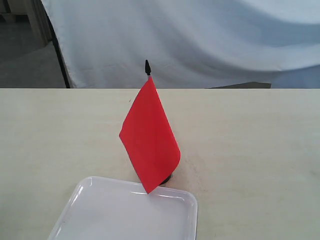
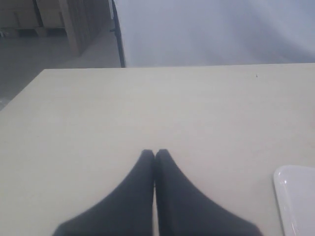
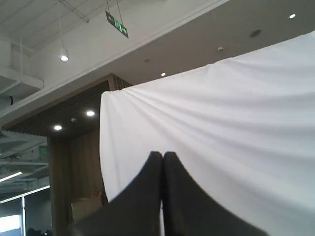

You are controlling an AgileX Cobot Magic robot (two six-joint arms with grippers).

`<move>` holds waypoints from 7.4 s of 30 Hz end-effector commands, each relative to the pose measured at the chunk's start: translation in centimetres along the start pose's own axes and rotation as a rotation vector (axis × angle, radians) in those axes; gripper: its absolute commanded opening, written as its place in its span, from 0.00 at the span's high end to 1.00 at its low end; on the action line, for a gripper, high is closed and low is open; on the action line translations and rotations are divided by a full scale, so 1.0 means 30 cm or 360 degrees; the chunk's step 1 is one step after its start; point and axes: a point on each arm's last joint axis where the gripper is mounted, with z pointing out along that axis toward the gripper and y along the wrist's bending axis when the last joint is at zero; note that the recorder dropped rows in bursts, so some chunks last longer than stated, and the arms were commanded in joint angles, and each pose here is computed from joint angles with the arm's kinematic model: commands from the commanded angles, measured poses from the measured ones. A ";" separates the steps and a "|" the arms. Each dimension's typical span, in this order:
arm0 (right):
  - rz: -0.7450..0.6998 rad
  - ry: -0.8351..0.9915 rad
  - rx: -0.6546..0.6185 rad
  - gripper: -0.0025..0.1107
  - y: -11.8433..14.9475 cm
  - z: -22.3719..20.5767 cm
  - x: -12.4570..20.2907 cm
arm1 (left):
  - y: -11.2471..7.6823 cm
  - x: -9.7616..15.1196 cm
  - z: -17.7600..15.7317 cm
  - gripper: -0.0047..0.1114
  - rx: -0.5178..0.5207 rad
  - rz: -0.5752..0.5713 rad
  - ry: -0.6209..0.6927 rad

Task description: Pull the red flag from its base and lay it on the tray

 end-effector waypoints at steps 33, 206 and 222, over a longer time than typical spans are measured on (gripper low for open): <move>-0.0157 0.1822 -0.1297 0.98 -0.116 0.315 0.989 | 0.000 0.001 0.000 0.96 0.0005 -0.0002 -0.0004; -0.1704 0.2297 -0.1046 0.82 0.442 0.391 0.870 | 0.000 0.001 0.000 0.96 0.0005 -0.0002 -0.0004; -0.1088 0.2265 -0.0572 0.98 0.262 0.569 0.831 | 0.000 0.001 0.000 0.96 0.0005 -0.0002 -0.0004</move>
